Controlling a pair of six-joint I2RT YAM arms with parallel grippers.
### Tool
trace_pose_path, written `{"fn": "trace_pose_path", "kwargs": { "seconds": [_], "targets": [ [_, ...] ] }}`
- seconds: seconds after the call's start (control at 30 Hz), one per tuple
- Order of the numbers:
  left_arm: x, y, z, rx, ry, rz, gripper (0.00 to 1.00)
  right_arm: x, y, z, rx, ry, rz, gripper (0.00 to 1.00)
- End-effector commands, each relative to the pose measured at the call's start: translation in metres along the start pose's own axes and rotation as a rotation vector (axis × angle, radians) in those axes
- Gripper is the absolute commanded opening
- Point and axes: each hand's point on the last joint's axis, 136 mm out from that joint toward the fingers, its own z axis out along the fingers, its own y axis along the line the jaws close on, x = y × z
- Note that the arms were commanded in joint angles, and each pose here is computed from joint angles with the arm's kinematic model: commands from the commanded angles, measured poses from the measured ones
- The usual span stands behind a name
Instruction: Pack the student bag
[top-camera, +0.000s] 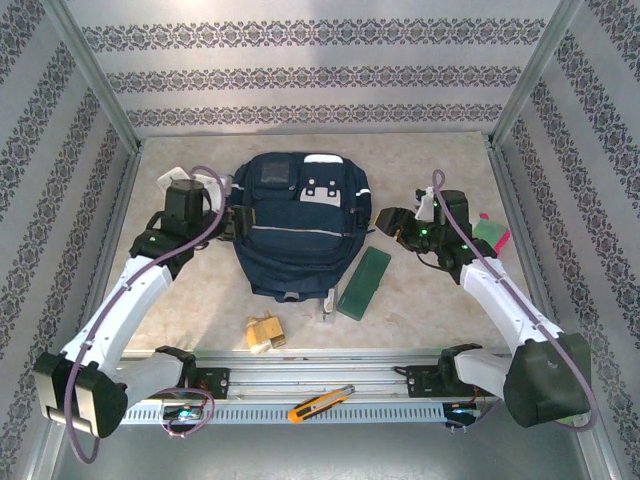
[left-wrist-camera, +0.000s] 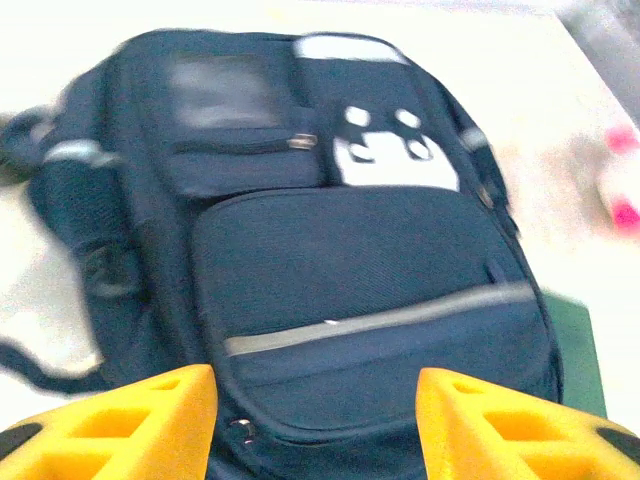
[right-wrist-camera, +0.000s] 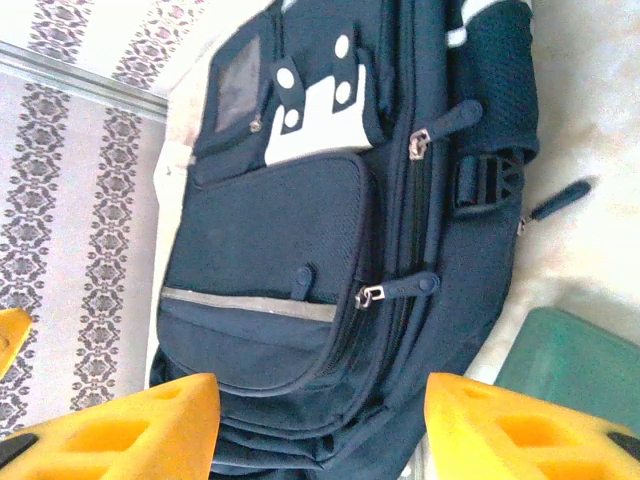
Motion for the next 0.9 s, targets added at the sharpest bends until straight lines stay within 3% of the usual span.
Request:
{"fn": "trace_pose_path", "kwargs": {
  "seconds": [0.0,0.07,0.13,0.27,0.63,0.67,0.7,0.77,0.8,0.87],
  "targets": [
    [0.017,-0.075,0.007,0.282,-0.003,0.612,0.58,-0.006,0.001,-0.003,-0.014,-0.043,-0.084,0.58],
    [0.043,-0.097,0.02,0.36,0.018,0.911,0.66,-0.005,0.003,-0.004,-0.027,-0.043,-0.102,0.59],
    [0.044,-0.098,0.046,0.308,0.031,1.006,0.71,-0.005,0.003,-0.005,-0.033,-0.053,-0.117,0.59],
    [0.046,-0.102,0.085,0.314,0.1,1.084,0.8,-0.005,0.003,-0.01,-0.037,-0.091,-0.15,0.6],
    [0.042,-0.105,0.163,0.215,0.07,1.123,0.81,-0.002,0.001,-0.013,-0.042,-0.102,-0.191,0.64],
    [0.042,-0.103,0.167,0.201,0.081,1.126,0.76,-0.002,0.0,-0.013,-0.041,-0.102,-0.194,0.64],
    [0.043,-0.101,0.168,0.199,0.099,1.127,0.63,-0.002,-0.001,-0.014,-0.04,-0.103,-0.199,0.65],
    [0.037,-0.105,0.159,0.207,0.094,1.098,0.24,-0.002,-0.004,-0.014,-0.032,-0.109,-0.206,0.66],
    [0.031,-0.11,0.15,0.221,0.067,1.082,0.12,-0.003,-0.005,-0.015,-0.031,-0.115,-0.211,0.67],
    [0.024,-0.118,0.132,0.267,0.019,1.064,0.0,-0.004,-0.006,-0.016,-0.033,-0.121,-0.222,0.67]
  ]
}}
